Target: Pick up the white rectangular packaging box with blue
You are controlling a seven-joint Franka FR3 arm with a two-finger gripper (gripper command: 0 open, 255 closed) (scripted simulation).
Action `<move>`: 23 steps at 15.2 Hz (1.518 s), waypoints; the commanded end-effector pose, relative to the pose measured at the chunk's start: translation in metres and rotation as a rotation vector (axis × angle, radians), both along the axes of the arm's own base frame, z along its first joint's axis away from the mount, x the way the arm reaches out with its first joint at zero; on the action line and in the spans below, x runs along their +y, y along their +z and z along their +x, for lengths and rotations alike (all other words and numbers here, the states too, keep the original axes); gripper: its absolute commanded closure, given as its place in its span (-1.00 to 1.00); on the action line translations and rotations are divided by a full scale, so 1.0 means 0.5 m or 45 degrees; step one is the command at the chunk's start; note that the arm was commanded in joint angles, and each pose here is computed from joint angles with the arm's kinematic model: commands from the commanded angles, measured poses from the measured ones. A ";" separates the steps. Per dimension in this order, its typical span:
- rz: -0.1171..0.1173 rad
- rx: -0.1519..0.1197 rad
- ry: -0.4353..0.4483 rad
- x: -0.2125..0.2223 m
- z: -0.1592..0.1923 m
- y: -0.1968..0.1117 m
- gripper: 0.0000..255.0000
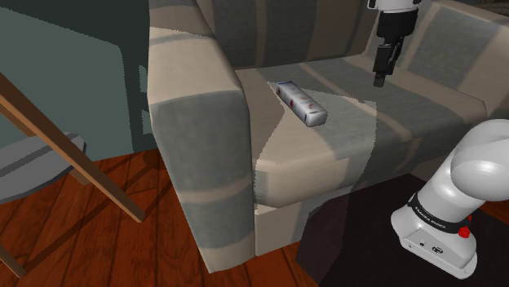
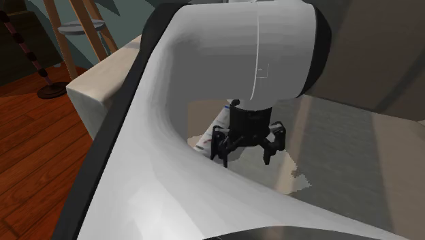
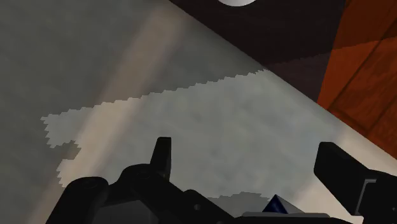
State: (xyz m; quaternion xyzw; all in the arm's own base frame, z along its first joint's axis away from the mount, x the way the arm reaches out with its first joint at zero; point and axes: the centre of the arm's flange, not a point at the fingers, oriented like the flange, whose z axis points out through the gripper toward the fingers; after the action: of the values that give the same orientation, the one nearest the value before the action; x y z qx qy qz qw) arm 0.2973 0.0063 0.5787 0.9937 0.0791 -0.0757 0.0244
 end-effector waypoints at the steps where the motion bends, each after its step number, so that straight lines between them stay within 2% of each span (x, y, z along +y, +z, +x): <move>1: 0.000 0.000 0.000 0.000 0.000 0.000 -1.00; 19: 0.043 -0.195 -0.369 0.129 0.375 -0.159 -1.00; 23: 0.044 -0.199 -0.377 0.131 0.383 -0.193 -1.00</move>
State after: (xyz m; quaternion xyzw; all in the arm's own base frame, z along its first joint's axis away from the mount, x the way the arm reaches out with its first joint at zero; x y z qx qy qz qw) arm 0.4878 0.0707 0.4877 0.9977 -0.0683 -0.0003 0.0021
